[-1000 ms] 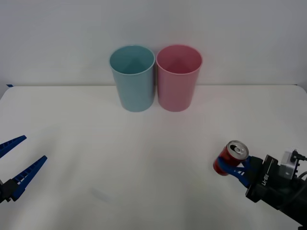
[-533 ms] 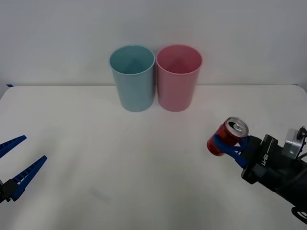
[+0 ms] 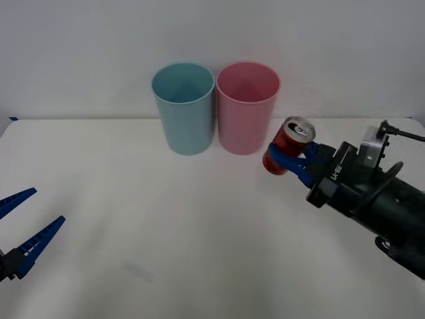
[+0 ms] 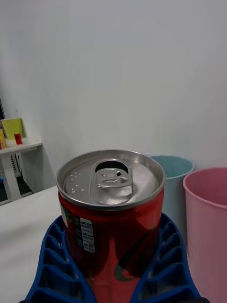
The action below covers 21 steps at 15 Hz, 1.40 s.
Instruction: Grasp the object on the table and drop it into the matching bin: aluminum can to the light blue bin, PET bottle to the pink bin.
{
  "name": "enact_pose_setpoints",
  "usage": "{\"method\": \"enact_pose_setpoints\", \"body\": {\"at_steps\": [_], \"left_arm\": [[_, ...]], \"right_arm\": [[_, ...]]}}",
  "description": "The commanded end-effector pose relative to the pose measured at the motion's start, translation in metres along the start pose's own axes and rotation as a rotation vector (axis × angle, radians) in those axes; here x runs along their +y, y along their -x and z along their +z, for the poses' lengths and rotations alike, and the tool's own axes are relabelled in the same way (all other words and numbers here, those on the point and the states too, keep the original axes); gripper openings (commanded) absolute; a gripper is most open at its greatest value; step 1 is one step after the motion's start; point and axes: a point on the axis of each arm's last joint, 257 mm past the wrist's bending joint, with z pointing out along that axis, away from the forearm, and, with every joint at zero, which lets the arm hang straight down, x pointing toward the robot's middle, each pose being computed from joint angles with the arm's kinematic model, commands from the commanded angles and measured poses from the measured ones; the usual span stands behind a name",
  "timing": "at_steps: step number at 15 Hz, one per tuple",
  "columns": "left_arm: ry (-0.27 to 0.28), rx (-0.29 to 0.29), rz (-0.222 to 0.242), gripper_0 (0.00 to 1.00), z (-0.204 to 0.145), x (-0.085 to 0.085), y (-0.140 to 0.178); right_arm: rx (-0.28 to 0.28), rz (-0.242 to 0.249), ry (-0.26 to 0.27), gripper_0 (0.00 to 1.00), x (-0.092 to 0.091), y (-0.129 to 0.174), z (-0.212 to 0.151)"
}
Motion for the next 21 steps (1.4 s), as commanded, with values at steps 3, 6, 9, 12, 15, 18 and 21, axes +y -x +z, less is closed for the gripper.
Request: {"method": "enact_pose_setpoints", "body": {"at_steps": [3, 6, 9, 12, 15, 18, 21], "left_arm": [[0.000, 0.000, 0.000, 1.00, 0.000, 0.000, 0.000], [0.000, 0.000, 0.000, 1.00, 0.000, 0.000, 0.000], [0.000, 0.000, 0.000, 1.00, 0.000, 0.000, 0.000], [0.000, 0.000, 0.000, 1.00, 0.000, 0.000, 0.000], [0.000, 0.000, 0.000, 1.00, 0.000, 0.000, 0.000], [0.000, 0.000, 0.000, 1.00, 0.000, 0.000, 0.000], [0.000, 0.000, 0.000, 1.00, 0.000, 0.000, 0.000]], "right_arm": [[-0.010, 0.021, 0.004, 0.00, -0.009, 0.026, 0.047], [-0.012, 0.045, 0.039, 0.00, -0.009, 0.041, 0.073], [-0.005, 0.029, 0.069, 0.00, -0.019, 0.048, 0.106], [0.007, 0.023, 0.060, 0.00, -0.033, 0.050, 0.146], [0.016, 0.032, 0.033, 0.00, -0.050, 0.048, 0.185], [0.034, 0.031, 0.013, 0.00, -0.062, 0.044, 0.218], [0.050, 0.034, -0.013, 0.00, -0.071, 0.041, 0.248]]}}
